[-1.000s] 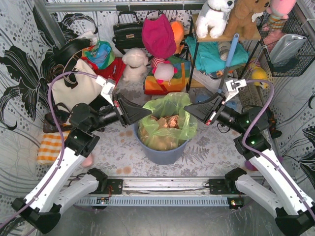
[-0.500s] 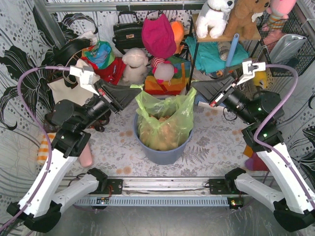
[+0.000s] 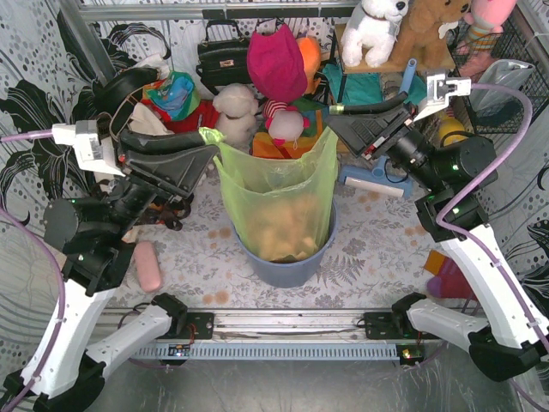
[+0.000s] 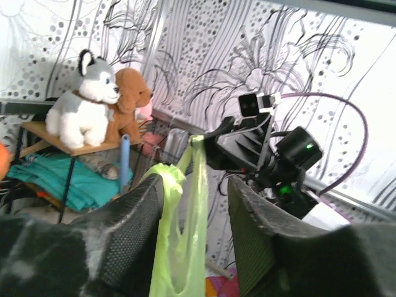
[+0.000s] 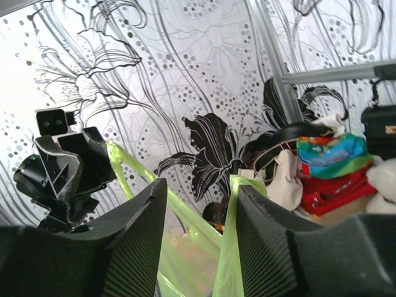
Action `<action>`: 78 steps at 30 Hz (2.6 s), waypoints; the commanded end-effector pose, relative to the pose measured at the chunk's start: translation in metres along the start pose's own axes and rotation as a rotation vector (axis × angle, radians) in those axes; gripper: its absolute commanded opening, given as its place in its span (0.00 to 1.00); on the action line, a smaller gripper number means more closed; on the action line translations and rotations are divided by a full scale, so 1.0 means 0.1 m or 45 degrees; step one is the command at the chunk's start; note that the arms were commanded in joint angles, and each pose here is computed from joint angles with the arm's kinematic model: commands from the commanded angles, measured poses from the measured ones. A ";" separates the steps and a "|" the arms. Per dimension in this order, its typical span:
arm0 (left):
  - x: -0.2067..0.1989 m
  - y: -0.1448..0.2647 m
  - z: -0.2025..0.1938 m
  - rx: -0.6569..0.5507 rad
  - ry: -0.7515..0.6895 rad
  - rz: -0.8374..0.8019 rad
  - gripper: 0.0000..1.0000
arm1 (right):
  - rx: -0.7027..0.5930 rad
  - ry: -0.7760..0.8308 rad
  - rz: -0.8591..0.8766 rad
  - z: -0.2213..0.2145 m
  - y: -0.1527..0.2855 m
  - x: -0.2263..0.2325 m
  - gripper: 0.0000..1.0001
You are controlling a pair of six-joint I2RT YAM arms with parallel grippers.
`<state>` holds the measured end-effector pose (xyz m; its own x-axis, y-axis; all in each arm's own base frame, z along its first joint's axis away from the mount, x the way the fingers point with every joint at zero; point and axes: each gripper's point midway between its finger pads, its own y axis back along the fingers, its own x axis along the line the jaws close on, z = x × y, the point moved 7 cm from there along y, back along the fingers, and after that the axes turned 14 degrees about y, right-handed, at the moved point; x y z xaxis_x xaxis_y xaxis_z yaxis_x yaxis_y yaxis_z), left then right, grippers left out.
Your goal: Tie the trash bag
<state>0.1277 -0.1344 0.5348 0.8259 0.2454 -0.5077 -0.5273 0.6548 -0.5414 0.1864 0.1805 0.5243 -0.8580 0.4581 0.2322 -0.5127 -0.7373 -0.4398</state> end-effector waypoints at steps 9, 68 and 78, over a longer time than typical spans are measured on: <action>0.07 0.12 -0.06 0.044 -0.031 0.095 0.81 | 0.068 -0.044 0.176 -0.17 0.16 0.16 0.65; -0.44 -0.24 0.33 0.058 -0.004 -0.172 0.71 | -0.198 -0.048 0.427 0.54 -0.37 0.36 0.71; 0.07 -0.02 -0.08 0.091 0.105 0.086 0.70 | 0.175 -0.110 0.256 -0.28 -0.04 0.10 0.76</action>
<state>0.1241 -0.1412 0.5356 0.7985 0.2061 -0.5657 -0.5137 0.7232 -0.4617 0.1844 0.2017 0.5221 -0.9391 0.2471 0.2387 -0.3306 -0.8388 -0.4326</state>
